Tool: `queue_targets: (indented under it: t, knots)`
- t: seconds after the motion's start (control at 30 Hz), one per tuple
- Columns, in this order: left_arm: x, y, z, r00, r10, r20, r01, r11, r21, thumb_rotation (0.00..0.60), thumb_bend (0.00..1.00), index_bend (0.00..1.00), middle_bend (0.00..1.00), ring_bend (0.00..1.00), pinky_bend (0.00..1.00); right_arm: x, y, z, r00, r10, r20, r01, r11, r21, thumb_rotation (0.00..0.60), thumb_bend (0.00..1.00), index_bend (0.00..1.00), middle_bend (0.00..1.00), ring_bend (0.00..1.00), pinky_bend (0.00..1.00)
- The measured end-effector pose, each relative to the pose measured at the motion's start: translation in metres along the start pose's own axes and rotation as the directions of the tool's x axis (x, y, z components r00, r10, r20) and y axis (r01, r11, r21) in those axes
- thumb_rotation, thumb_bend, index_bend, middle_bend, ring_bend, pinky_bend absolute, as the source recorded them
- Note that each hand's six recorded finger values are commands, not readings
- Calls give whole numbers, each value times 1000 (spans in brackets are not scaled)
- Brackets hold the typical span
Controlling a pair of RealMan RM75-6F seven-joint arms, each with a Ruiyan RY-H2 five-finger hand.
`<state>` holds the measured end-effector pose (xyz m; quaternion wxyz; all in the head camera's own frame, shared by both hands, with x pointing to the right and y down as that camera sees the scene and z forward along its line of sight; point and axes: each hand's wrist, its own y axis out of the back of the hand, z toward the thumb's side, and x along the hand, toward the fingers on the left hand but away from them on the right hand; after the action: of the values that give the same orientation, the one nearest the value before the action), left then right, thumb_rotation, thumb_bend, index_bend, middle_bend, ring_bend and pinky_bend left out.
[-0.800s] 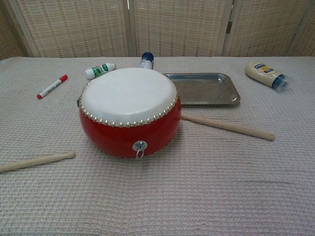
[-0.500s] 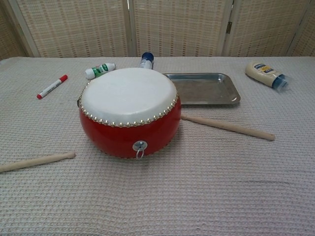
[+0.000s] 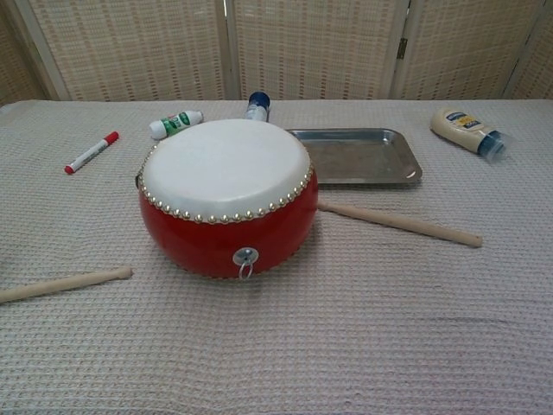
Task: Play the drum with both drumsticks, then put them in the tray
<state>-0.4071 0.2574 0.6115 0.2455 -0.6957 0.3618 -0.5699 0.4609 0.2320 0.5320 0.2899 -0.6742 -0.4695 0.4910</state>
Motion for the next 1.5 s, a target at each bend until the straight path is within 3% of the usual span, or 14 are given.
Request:
queue_targets:
  t: [0.33, 0.57, 0.93, 1.33, 1.5]
  knots:
    - [42, -44, 40, 988, -153, 0, 152, 986, -71, 600, 344, 337, 191, 94, 135, -7, -1, -1, 1000, 12, 1, -12, 1000, 0, 484, 274, 32, 152, 35, 201]
    - [63, -73, 59, 974, -225, -18, 224, 973, -62, 600, 343, 389, 194, 92, 132, -9, 0, -3, 1000, 13, 7, -13, 1000, 0, 484, 273, 32, 152, 35, 200]
    - [73, -87, 55, 978, -190, -85, 188, 982, -33, 600, 343, 413, 201, 92, 132, -11, -3, -4, 1000, 21, 13, -21, 1000, -7, 486, 273, 33, 152, 35, 195]
    - [75, -95, 50, 979, -178, -95, 177, 984, -23, 600, 385, 512, 245, 108, 133, -10, -2, -5, 1000, 21, 17, -20, 1000, -19, 489, 273, 37, 152, 35, 195]
    - [74, -95, 48, 982, -168, -91, 167, 986, -18, 600, 429, 544, 314, 175, 134, -10, -1, -5, 1000, 18, 16, -18, 1000, -23, 489, 273, 39, 152, 35, 195]
